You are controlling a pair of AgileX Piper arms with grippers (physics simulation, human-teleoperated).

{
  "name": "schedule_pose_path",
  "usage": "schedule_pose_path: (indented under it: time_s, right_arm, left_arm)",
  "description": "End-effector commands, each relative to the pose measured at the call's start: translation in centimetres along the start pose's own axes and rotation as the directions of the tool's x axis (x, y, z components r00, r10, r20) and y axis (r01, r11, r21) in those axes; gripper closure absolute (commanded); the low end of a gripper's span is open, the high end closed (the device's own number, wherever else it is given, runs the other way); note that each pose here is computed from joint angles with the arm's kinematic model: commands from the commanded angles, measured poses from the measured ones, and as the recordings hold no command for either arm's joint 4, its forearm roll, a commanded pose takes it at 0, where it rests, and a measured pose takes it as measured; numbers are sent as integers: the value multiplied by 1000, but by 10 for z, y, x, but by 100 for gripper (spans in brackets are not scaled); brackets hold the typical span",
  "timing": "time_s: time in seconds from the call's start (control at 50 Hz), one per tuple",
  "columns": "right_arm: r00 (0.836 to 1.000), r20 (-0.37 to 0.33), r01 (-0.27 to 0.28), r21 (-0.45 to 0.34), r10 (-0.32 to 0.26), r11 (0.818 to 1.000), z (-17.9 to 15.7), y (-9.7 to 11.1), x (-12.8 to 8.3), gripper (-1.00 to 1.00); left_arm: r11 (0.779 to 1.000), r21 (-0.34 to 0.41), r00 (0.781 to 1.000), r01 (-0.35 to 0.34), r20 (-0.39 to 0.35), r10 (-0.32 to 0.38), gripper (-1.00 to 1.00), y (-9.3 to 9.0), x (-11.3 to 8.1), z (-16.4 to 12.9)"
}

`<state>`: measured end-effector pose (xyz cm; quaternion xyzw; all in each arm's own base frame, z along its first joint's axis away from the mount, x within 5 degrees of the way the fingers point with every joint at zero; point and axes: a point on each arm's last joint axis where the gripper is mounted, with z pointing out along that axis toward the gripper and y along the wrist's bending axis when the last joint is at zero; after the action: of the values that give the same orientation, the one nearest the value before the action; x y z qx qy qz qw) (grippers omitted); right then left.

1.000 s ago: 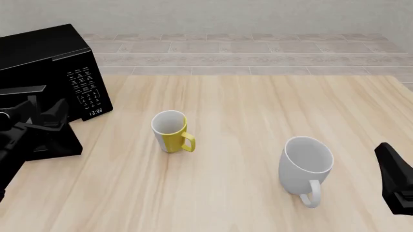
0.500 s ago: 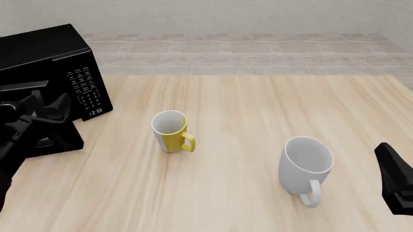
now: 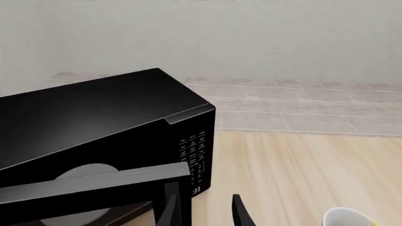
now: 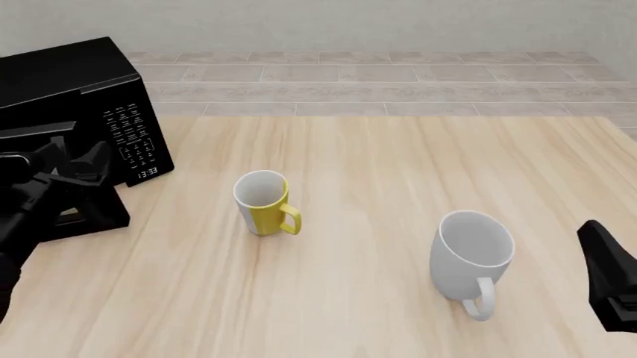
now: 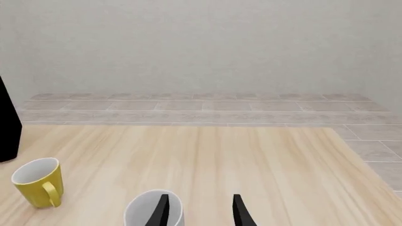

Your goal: Close the microwave.

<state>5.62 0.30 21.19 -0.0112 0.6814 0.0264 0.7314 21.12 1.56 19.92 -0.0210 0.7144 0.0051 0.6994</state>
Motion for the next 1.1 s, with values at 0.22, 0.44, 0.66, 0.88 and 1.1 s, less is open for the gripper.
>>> schedule_pose_path:
  time_s: [0.22, 0.44, 0.66, 0.88, 1.1]
  right_arm:
    - [1000, 3, -3, -2, 3, 1000, 0, 0, 0, -100]
    - [1000, 3, -4, -3, 4, 1000, 0, 0, 0, -100]
    - [1000, 3, -6, -6, 6, 1000, 0, 0, 0, -100]
    - [1000, 7, -5, -11, 5, 1000, 0, 1, -1, -100]
    - [1000, 7, -5, -14, 5, 1000, 0, 1, -1, -100]
  left_arm:
    - [992, -128, 984, 20, -171, -42, -100, 19, 27, 5]
    - [990, -137, 985, 26, -166, -49, -100, 21, 21, 6]
    - [990, -137, 984, 19, -174, -43, -100, 22, 21, 9]
    - [990, -139, 982, 25, -182, -50, -100, 22, 23, 13]
    - [989, -144, 981, 25, -188, -52, -100, 24, 26, 17]
